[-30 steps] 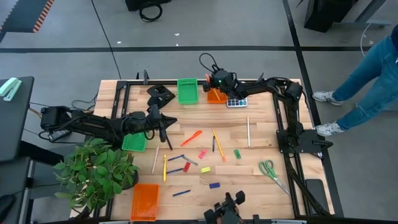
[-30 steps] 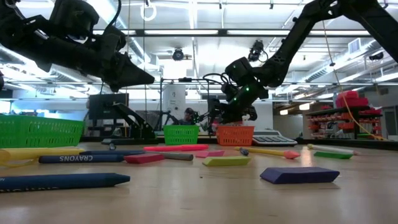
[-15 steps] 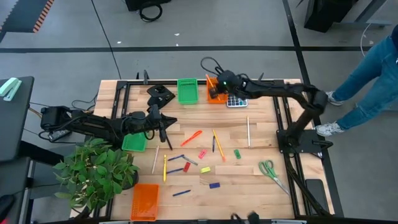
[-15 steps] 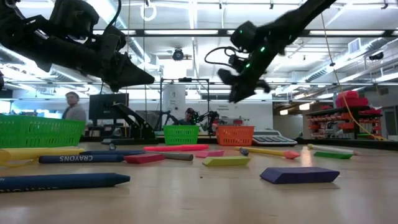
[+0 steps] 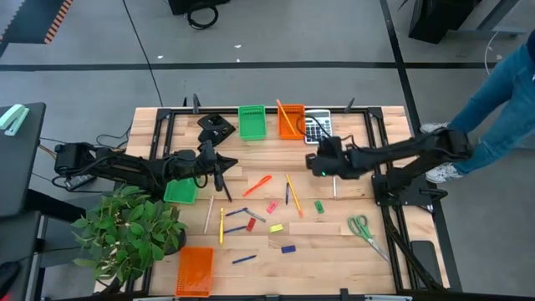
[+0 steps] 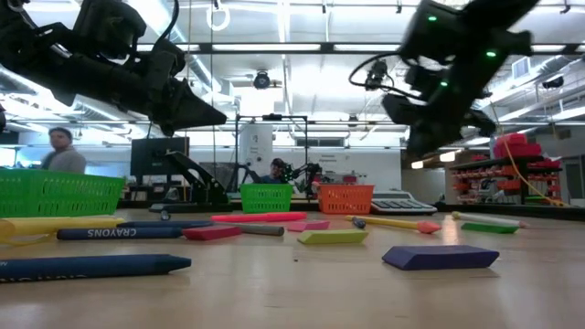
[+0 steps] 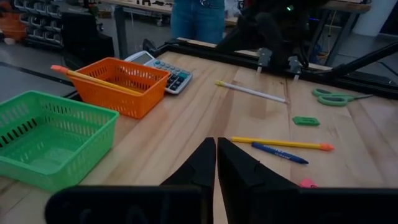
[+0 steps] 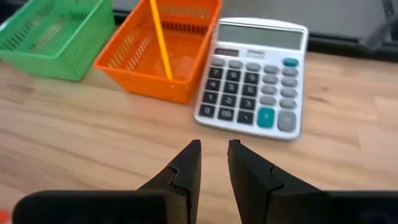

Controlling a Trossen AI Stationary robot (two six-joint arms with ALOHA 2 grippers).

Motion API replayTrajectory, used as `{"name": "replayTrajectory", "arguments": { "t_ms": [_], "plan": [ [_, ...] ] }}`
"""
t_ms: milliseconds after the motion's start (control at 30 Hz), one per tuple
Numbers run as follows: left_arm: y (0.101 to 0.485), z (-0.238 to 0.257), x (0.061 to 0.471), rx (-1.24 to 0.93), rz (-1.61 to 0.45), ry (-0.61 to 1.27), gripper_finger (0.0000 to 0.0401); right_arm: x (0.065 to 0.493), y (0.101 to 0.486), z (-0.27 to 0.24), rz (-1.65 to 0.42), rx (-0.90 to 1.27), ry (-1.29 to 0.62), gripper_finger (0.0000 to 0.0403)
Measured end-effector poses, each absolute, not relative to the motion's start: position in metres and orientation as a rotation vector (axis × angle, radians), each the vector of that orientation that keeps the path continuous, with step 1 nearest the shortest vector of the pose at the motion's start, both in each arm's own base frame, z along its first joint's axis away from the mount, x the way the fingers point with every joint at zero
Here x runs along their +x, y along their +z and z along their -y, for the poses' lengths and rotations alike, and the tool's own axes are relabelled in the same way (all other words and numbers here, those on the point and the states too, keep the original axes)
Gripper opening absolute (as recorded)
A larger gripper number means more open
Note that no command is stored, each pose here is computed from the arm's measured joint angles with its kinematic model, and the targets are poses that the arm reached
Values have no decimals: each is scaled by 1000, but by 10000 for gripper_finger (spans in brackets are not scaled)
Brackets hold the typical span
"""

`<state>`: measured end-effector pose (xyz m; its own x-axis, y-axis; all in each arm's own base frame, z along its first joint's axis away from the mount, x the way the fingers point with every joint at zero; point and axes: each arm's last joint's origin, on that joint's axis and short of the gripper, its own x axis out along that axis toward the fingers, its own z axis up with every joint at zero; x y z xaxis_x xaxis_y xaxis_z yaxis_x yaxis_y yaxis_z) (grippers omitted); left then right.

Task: Sort crayons/erasers/pens/pencils in bins
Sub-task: Put the white pencil into the top orange bin

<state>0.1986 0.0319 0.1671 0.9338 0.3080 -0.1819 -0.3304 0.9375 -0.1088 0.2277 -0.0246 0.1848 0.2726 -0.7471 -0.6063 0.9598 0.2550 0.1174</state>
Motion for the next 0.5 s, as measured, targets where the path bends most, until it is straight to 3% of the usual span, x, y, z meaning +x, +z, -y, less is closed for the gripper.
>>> {"name": "replayTrajectory", "arguments": {
  "t_ms": [500],
  "plan": [
    [170, -31, 199, -142, -129, 322, 17, 180, 123, 19, -395, 644, -1426, 87]
  ]
}}
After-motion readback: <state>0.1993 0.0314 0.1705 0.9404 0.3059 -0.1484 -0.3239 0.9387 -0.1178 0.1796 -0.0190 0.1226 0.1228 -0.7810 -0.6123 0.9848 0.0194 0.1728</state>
